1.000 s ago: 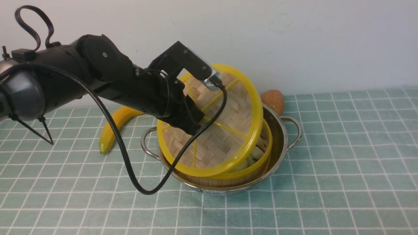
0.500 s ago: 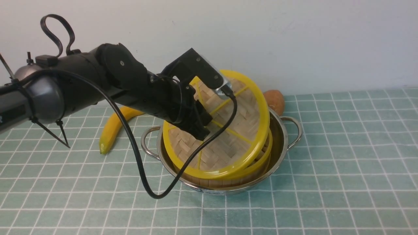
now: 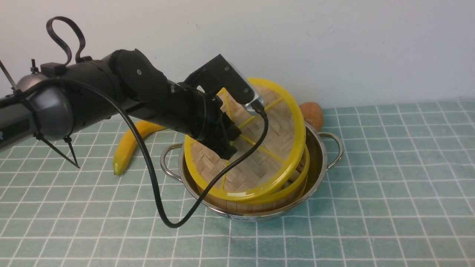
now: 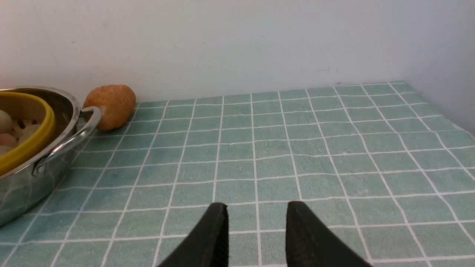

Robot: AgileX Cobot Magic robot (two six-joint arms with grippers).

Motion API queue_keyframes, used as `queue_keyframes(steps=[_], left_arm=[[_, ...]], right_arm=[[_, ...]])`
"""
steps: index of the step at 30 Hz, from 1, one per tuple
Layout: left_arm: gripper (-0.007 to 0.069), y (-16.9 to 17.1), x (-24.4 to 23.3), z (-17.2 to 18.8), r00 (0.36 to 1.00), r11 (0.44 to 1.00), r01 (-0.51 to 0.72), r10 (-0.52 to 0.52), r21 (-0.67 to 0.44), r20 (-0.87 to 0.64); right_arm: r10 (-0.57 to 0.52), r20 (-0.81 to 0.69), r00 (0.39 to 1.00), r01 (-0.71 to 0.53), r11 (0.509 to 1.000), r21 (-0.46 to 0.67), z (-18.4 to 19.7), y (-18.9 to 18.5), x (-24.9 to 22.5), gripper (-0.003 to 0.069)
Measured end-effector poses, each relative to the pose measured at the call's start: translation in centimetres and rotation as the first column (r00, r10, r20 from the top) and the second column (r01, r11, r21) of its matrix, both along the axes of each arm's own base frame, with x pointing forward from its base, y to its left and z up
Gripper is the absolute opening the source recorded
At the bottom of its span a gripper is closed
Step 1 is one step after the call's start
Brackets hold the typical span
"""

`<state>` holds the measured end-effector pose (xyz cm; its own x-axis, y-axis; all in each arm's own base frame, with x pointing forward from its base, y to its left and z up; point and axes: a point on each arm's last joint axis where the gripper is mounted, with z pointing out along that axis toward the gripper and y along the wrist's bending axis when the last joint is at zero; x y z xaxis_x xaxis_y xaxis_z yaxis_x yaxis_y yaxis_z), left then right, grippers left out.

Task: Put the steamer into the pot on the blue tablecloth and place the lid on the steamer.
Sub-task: 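Place the yellow bamboo steamer lid onto the steamer in the pot with the left gripper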

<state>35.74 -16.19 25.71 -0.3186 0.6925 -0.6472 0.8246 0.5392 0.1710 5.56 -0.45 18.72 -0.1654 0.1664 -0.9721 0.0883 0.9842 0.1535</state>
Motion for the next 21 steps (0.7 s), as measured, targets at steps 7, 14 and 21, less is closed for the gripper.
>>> queue_keyframes(steps=[7,14,21], left_arm=[[0.0117,0.0,0.0,0.0,1.0,1.0,0.004,-0.004,0.004,-0.003],[0.0117,0.0,0.4,1.8,1.0,1.0,-0.014,0.014,0.008,-0.008],[0.0117,0.0,0.3,1.8,0.999,1.0,-0.006,0.007,0.023,-0.051]], right_arm=[[0.0,0.0,1.0,0.0,1.0,0.0,0.0,0.0,0.0,0.024],[0.0,0.0,1.0,0.0,1.0,0.0,0.0,0.0,0.0,0.024],[0.0,0.0,1.0,0.0,1.0,0.0,0.0,0.0,0.0,0.024]])
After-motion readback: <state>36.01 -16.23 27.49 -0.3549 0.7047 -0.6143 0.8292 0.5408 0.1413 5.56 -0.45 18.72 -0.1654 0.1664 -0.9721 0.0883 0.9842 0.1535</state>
